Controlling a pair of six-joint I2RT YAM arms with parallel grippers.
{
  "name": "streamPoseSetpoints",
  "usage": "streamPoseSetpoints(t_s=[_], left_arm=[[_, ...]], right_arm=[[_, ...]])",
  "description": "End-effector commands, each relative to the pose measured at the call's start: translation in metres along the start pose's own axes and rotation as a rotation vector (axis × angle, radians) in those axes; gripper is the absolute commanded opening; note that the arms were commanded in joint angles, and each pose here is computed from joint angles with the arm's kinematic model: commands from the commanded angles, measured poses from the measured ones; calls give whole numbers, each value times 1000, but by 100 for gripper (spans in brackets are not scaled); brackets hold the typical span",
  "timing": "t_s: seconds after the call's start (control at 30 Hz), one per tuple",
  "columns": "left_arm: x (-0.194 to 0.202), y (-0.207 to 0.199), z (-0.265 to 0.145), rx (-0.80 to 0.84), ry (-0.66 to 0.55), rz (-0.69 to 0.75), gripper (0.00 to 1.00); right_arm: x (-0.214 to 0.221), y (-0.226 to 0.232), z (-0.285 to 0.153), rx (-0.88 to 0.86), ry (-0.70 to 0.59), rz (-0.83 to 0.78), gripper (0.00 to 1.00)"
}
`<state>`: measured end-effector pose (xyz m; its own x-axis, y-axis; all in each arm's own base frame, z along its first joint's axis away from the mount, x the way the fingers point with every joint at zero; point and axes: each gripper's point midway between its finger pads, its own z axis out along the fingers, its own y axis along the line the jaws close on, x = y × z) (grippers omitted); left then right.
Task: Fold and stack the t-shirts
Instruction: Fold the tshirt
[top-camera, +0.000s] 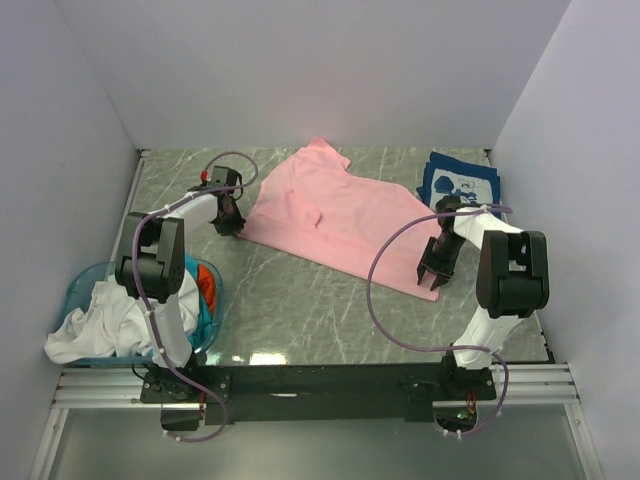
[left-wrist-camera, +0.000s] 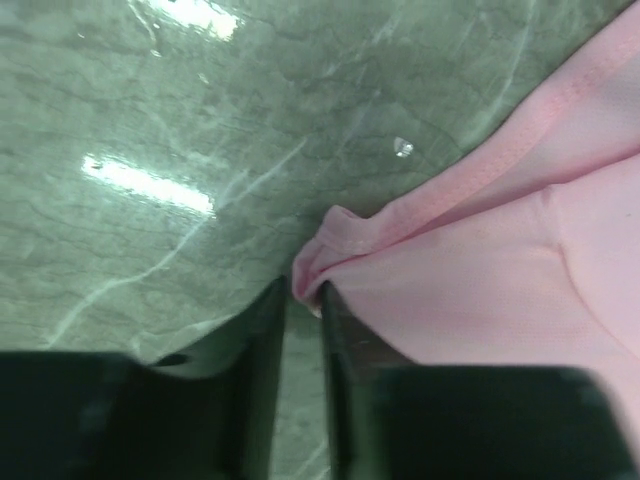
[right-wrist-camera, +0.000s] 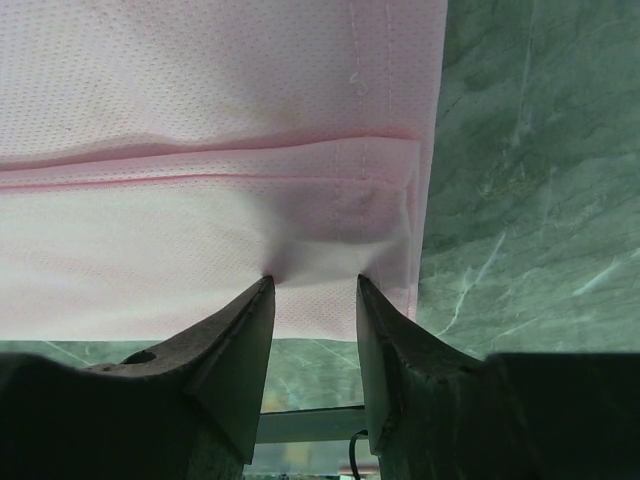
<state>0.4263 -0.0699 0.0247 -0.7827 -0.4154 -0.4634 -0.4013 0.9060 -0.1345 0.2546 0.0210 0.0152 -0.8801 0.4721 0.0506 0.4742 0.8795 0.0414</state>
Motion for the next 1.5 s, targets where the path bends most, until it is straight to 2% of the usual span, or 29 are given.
streamPoseSetpoints(t_s=[0.0, 0.03, 0.13, 0.3, 0.4, 0.47, 0.5, 0.63, 0.8, 1.0, 1.13, 1.47], left_arm=[[-27, 1, -18, -17, -78, 19, 29], [-31, -1, -22, -9, -87, 20, 36], [-46, -10, -40, 27, -125, 21, 46], [-70, -37, -79, 121, -213, 54, 55], [-79, -63, -103, 224, -283, 72, 60], [-79, -88, -116, 335, -318, 86, 67], [-74, -103, -121, 383, -322, 103, 73], [-53, -149, -127, 559, -310, 158, 80], [-19, -185, -106, 702, -211, 182, 81], [13, -187, -68, 688, -112, 191, 85], [33, -171, -45, 623, -61, 191, 85], [61, -116, -33, 418, 0, 166, 84]], right_arm=[[-6, -5, -5, 28, -23, -7, 46], [-10, -4, -9, 26, -33, -12, 46], [-14, -1, -19, 20, -47, -28, 46], [-21, 6, -43, -17, -90, -59, 46], [-29, 20, -60, -81, -141, -84, 46], [-33, 32, -68, -134, -176, -109, 46], [-33, 36, -69, -151, -183, -118, 47], [-30, 57, -62, -207, -170, -167, 47], [-24, 76, -42, -248, -134, -199, 47], [-9, 77, -13, -205, -74, -216, 46], [5, 73, 1, -181, -21, -218, 45], [46, 46, 16, -104, 71, -202, 44]])
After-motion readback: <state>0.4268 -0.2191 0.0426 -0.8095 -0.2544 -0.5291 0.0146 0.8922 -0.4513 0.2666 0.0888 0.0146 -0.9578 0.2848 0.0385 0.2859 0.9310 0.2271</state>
